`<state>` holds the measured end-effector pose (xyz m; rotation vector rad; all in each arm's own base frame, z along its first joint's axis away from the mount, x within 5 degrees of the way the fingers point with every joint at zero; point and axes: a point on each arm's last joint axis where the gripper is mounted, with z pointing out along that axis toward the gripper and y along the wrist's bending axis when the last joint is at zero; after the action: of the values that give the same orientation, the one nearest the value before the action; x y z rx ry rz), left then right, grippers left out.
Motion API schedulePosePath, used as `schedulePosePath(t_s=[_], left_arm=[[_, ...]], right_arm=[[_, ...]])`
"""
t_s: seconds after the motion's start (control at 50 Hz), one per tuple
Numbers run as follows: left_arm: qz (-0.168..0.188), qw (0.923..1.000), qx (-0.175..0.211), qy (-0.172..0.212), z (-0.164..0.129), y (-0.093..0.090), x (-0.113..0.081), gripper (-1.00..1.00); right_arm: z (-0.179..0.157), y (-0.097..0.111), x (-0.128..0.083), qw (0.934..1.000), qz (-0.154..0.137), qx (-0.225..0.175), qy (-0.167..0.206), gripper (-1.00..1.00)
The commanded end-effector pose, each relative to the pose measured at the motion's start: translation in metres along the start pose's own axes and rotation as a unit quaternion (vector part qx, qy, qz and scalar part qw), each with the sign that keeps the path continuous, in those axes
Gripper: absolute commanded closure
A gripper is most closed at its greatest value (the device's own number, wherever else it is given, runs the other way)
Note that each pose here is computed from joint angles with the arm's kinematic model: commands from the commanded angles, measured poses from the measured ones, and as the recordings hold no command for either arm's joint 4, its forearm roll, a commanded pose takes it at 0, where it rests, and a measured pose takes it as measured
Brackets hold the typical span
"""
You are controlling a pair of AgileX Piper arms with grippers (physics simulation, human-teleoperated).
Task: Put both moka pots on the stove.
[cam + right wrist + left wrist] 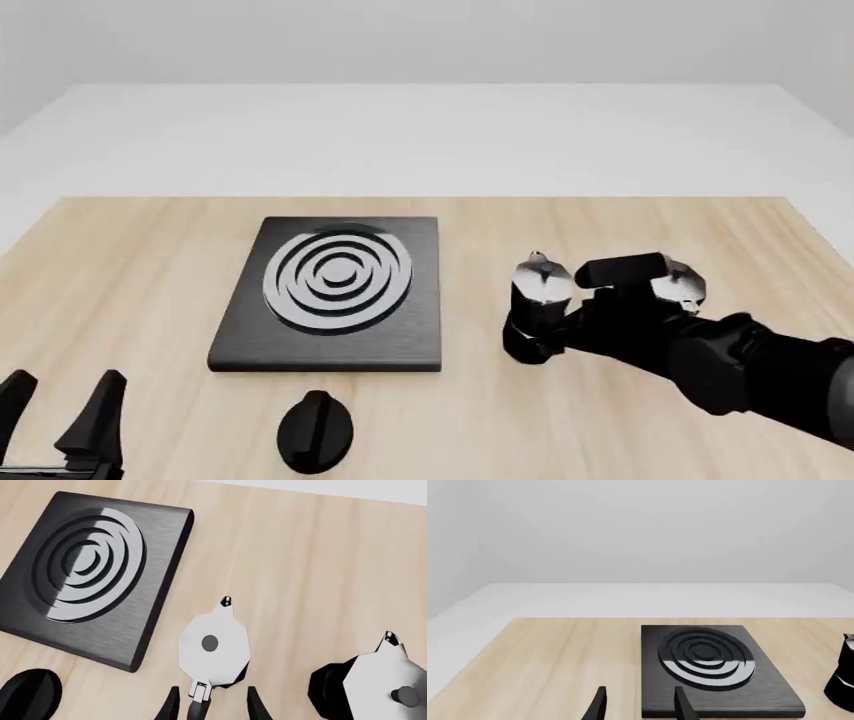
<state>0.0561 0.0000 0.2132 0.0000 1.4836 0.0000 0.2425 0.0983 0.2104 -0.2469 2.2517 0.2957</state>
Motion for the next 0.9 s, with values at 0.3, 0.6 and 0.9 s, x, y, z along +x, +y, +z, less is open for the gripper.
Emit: schedulePosePath(t_s=[0.3,0.6,0.9], left_arm=[[0.000,1.0000,0.000,0.000,0.000,0.000,0.000,-1.00],[0.000,1.0000,0.000,0.000,0.000,0.000,0.000,-1.00],[0.000,1.0000,0.000,0.000,0.000,0.000,0.000,-1.00]], right_arm=[[0.016,0.004,0.009,0.9999,0.008,-0.005,0.014,-1.00],[0.002,-0.006,0.001,0.9993,-0.028,0.006,-0.022,1.00],[-0.019,0.003,-0.004,0.9953,-0.060,-0.012,-0.075,1.00]])
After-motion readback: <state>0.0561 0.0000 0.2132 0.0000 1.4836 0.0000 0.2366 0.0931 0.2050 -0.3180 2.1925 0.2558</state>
